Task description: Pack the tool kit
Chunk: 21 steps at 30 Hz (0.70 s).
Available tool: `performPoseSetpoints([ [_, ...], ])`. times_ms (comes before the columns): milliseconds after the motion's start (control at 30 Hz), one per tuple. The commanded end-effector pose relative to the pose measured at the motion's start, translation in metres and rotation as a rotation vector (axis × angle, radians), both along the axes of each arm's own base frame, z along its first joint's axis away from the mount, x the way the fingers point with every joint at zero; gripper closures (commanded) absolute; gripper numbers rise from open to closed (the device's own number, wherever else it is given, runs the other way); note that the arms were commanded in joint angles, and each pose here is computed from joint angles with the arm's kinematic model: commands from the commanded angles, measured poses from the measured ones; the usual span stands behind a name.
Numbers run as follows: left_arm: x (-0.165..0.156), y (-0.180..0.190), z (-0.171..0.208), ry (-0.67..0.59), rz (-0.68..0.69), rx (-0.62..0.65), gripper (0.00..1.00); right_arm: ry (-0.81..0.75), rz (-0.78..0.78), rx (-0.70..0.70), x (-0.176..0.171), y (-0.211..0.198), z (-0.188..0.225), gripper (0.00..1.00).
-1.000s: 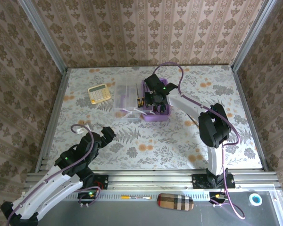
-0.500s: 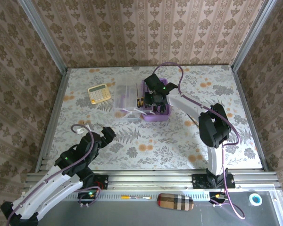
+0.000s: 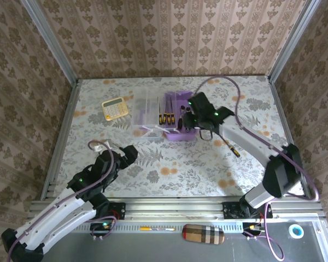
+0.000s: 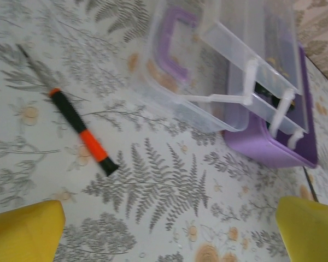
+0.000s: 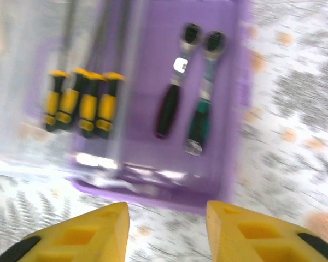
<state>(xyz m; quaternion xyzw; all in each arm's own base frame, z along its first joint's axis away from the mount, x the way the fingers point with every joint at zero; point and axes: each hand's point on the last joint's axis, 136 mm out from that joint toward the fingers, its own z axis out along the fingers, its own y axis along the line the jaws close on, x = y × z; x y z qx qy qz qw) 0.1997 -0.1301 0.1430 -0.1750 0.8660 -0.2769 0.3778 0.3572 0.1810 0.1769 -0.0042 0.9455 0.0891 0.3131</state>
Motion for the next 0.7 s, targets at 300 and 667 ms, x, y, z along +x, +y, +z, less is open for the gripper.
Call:
performPoseSetpoints([
  [300,0.013,-0.103,0.007,-0.018,-0.305,-0.073,0.00,0.172,-0.437,-0.012,-0.076,-0.168,-0.092,0.32],
  [667,0.002,-0.130,0.000,0.023,-0.392,-0.072,0.00,0.311,-0.472,-0.018,-0.059,-0.168,-0.140,0.30],
])
